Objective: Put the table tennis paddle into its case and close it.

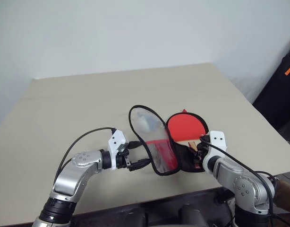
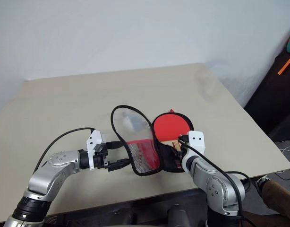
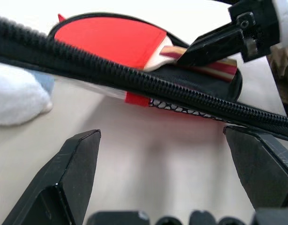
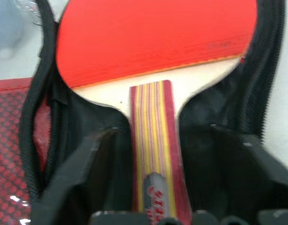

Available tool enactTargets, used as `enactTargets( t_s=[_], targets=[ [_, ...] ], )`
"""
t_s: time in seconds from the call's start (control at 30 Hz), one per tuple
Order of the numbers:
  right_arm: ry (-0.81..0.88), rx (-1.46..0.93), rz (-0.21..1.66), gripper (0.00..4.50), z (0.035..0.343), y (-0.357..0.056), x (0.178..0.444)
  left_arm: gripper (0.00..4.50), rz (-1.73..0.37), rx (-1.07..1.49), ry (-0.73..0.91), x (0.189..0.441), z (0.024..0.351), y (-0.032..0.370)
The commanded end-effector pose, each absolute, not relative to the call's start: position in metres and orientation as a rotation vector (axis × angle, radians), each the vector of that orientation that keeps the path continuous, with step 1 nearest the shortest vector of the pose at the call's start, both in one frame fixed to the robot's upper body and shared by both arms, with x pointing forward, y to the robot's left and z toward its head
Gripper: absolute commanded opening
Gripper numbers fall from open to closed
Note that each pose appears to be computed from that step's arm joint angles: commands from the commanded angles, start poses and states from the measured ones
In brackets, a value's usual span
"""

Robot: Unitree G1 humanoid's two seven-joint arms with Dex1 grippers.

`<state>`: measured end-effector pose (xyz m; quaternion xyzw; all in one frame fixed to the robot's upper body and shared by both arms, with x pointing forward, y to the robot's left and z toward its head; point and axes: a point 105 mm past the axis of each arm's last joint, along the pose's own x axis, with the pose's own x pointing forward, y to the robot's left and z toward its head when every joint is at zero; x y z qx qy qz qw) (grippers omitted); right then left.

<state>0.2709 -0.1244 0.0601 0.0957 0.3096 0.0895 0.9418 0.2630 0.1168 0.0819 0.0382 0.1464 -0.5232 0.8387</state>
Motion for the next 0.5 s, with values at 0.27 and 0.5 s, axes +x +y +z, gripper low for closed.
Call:
enactTargets(
  t_s=[0.27,0.5],
  targets=[
    [0.419,0.331,0.475,4.49,0.117,-0.148,0.266,4.5,-1.152,0.081,0.226,0.268,0.104,0.1],
    [0.158,0.34,0.256,4.49,0.15,-0.204,0.31,4.5,-1.172,-0.1,0.189,0.282,0.115,0.068]
  ],
)
